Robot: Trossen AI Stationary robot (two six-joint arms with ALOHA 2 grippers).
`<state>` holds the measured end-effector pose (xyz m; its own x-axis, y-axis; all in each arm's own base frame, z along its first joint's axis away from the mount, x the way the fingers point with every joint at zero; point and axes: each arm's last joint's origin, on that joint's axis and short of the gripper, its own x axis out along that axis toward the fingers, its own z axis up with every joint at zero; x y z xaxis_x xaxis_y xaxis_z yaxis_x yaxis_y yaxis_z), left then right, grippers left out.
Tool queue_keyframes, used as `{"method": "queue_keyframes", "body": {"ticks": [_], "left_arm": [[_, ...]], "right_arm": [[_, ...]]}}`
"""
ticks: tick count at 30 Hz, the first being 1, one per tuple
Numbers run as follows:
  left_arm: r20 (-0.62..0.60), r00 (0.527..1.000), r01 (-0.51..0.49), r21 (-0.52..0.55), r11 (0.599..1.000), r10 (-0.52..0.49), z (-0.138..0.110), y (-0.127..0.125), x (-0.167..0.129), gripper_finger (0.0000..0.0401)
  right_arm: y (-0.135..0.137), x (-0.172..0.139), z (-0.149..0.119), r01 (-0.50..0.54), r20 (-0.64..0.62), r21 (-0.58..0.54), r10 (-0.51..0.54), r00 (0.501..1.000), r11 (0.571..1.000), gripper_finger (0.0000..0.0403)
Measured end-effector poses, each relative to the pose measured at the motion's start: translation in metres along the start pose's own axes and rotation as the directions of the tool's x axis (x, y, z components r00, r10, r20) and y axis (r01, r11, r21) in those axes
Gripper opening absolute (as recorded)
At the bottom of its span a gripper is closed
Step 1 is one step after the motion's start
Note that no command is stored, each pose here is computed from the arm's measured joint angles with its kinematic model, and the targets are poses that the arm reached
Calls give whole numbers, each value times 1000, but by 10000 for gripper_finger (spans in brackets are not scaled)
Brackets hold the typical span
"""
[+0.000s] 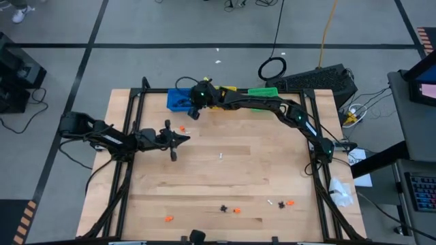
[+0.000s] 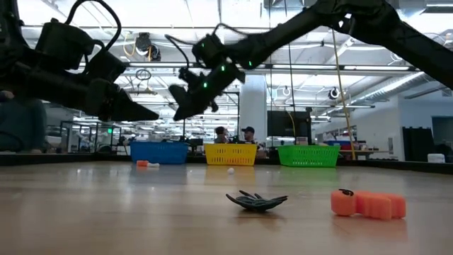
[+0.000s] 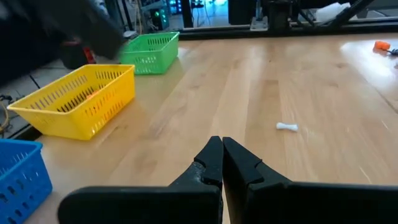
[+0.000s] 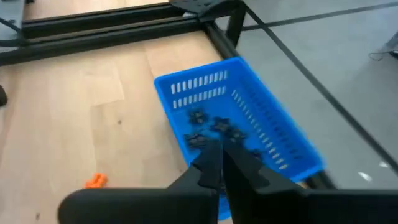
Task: Sort Halloween decoration
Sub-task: Put the orange skeleton toy into the yellow bin
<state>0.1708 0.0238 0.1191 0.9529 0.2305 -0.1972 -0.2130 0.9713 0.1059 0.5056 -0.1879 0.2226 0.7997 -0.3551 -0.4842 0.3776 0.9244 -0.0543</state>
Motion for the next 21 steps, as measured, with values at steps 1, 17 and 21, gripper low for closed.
{"method": "queue_keyframes", "body": {"ticks": [1, 17, 21], "left_arm": [[0, 1000, 0, 0, 1000, 0, 0, 0, 0, 0], [-421, 900, 134, 18, 991, -114, 30, 16, 50, 0], [-637, 762, 197, 61, 978, -114, 57, 27, 56, 0]], "right_arm": [[3, 4, -8, -13, 15, 12, 13, 1000, 1000, 2], [9, -139, -65, 20, 181, 40, -27, 983, 999, 0], [3, -184, -79, 46, 202, 24, -50, 978, 999, 0]]}}
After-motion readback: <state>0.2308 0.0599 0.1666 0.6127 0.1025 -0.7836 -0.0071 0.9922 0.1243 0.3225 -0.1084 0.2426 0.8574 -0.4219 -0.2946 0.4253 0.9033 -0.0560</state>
